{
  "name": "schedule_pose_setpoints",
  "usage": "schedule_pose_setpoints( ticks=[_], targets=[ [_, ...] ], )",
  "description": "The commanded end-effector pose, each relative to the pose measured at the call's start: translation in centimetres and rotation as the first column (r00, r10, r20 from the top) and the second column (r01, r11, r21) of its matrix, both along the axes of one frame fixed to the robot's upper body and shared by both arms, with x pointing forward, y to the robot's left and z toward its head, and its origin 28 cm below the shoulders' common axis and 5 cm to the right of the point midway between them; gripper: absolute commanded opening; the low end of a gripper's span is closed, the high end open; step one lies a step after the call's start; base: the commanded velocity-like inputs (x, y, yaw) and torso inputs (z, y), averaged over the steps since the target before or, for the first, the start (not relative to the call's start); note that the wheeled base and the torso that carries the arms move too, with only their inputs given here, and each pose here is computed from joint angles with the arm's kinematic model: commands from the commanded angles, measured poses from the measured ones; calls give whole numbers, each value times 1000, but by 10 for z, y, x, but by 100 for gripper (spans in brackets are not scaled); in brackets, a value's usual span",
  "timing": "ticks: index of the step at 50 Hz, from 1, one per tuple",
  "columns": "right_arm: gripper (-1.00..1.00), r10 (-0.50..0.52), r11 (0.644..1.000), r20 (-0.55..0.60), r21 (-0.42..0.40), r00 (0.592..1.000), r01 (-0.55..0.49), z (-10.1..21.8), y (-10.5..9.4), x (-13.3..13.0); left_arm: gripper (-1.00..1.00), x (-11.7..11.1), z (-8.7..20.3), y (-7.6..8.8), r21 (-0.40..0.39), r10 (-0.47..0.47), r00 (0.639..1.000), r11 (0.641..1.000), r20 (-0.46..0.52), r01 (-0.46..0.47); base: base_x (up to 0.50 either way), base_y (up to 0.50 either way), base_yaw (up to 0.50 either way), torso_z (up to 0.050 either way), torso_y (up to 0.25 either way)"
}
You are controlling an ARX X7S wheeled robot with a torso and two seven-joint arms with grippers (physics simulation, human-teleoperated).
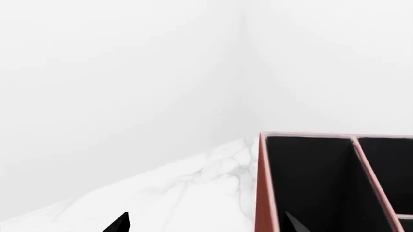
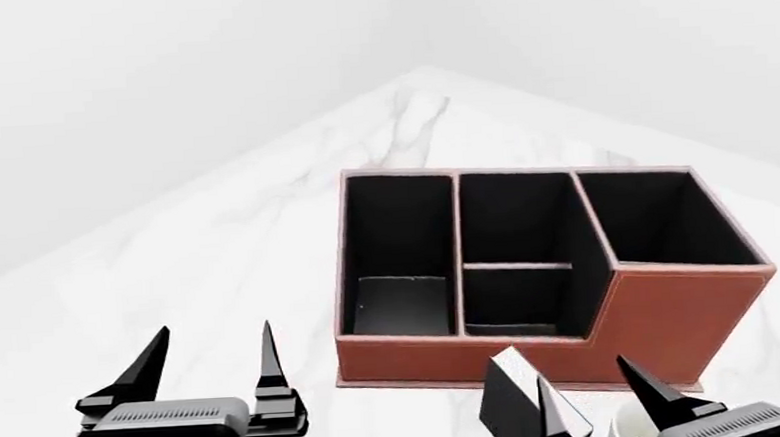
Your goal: Pick up the book and place it in the right compartment of the caddy.
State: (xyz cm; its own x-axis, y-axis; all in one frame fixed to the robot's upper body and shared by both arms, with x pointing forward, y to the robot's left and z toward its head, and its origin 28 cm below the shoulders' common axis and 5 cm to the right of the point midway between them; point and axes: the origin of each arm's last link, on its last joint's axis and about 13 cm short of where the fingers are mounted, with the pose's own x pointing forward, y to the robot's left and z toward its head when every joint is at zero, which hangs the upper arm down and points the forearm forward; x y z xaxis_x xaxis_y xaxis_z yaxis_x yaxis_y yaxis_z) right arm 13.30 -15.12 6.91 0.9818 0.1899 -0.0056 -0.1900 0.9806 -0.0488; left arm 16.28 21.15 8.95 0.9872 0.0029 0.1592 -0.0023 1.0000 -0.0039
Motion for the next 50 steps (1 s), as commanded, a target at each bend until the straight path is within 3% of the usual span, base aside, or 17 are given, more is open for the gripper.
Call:
schedule_pose_setpoints(
  ticks=[1,50],
  targets=[
    [100,17,1000,-34,2,999,-17,-9,2,0,100,0,0,0,0,1,1000,1000,0,-1,0,0,0,0,0],
    [100,33,999,-130,-3,991,-34,-37,3,-4,100,0,-1,-1,4,1,1000,1000,-3,-1,0,0,0,0,0]
  ],
)
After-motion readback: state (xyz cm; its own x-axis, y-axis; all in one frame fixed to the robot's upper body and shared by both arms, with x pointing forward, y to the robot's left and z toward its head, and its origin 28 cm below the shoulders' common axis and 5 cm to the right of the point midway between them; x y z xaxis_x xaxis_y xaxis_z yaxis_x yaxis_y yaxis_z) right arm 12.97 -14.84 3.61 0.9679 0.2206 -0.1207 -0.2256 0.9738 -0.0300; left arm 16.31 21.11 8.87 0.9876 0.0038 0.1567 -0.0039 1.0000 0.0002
